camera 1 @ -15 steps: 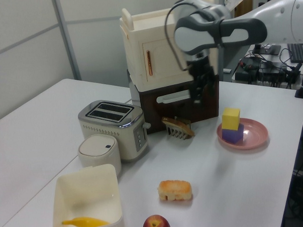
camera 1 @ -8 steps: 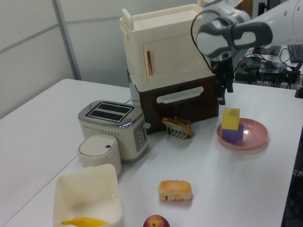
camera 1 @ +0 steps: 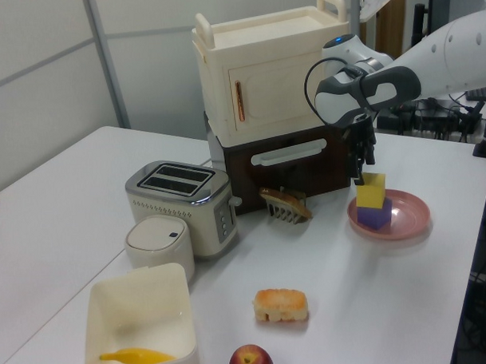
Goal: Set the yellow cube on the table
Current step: 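Lower the gripper and grasp the yellow cube atop the purple cube, then lift the yellow cube off the plate and carry it beside the bread roll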
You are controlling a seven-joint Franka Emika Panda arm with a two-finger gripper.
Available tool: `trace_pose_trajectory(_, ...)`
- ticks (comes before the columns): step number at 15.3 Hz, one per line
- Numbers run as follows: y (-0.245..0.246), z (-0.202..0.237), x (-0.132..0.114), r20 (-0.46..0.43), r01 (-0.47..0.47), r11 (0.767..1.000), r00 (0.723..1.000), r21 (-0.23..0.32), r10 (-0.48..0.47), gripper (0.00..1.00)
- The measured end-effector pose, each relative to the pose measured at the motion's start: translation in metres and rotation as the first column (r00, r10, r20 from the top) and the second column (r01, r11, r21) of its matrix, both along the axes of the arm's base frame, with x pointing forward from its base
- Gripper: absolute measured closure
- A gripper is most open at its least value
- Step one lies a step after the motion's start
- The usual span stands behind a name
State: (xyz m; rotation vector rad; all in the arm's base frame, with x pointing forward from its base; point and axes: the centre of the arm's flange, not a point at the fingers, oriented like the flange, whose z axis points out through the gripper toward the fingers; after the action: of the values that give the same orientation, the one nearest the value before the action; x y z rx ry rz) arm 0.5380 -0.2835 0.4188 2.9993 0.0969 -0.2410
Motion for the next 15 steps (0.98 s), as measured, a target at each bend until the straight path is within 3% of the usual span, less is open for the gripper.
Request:
trace_pose_trajectory(10,0.003,-0.019,-0.009,-0.037,0.002,1.000,0.999,0.020,-0.001,0.00)
trace_pose_trajectory(13,0.005,-0.027,-0.012,-0.051,0.004,1.000,0.999,0.029,-0.002,0.04)
trace_pose_trajectory(15,0.011,-0.029,-0.013,-0.068,0.009,0.999,0.998,0.053,-0.005,0.27)
